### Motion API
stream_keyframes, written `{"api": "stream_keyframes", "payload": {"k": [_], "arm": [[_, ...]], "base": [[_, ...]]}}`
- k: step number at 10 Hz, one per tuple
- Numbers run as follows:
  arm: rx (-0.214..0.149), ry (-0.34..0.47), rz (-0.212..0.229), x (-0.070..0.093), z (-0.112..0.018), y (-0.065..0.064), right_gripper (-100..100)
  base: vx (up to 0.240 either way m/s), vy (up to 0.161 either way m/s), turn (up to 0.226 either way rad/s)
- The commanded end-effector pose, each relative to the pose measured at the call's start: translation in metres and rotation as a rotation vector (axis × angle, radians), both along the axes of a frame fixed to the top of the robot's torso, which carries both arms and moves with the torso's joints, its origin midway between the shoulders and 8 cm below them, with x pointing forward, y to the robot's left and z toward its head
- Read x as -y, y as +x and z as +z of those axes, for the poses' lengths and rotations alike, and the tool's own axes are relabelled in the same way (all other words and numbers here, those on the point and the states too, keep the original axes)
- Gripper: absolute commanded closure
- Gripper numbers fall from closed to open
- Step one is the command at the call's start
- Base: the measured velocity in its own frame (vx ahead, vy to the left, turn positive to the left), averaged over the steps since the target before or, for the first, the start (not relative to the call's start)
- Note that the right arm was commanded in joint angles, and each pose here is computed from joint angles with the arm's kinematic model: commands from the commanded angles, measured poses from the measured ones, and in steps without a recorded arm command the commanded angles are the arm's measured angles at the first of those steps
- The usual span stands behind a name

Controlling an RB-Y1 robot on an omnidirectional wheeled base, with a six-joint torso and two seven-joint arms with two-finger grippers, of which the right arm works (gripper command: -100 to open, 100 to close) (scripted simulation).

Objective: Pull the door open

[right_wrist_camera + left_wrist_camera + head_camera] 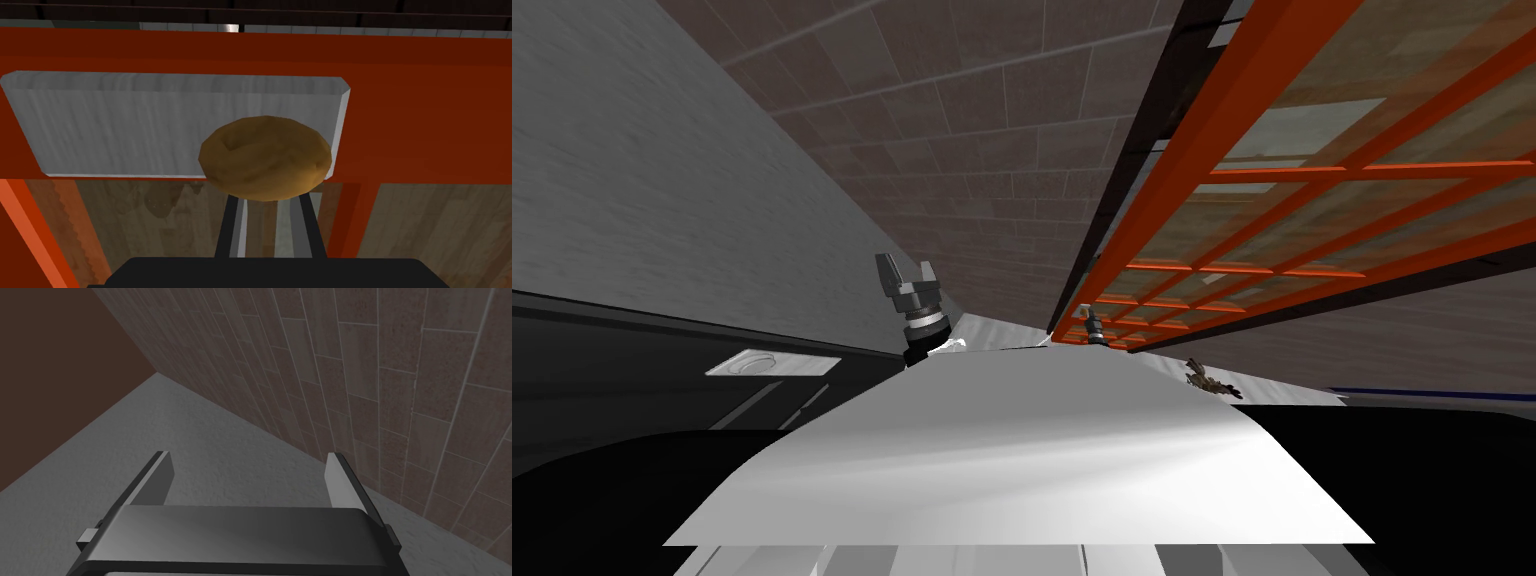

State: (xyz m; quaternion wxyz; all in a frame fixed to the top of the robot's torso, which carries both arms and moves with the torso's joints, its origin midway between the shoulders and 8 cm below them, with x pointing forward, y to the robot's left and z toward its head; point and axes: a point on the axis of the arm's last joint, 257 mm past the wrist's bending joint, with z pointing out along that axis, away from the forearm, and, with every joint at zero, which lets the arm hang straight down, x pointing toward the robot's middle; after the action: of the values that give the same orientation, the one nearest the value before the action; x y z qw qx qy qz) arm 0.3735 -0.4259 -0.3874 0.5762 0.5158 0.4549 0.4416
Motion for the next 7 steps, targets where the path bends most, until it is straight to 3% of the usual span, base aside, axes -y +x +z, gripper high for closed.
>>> {"api": "stream_keyframes", "payload": {"k": [1, 7], "arm": [[0.022, 0.052, 0.028, -0.018, 0.0, 0.008, 100], [0.056, 0.253, 0.042, -0.024, 0.0, 0.018, 100]], "base": [[-0.041, -0.01, 0.031], [-0.05, -0.012, 0.021]]}}
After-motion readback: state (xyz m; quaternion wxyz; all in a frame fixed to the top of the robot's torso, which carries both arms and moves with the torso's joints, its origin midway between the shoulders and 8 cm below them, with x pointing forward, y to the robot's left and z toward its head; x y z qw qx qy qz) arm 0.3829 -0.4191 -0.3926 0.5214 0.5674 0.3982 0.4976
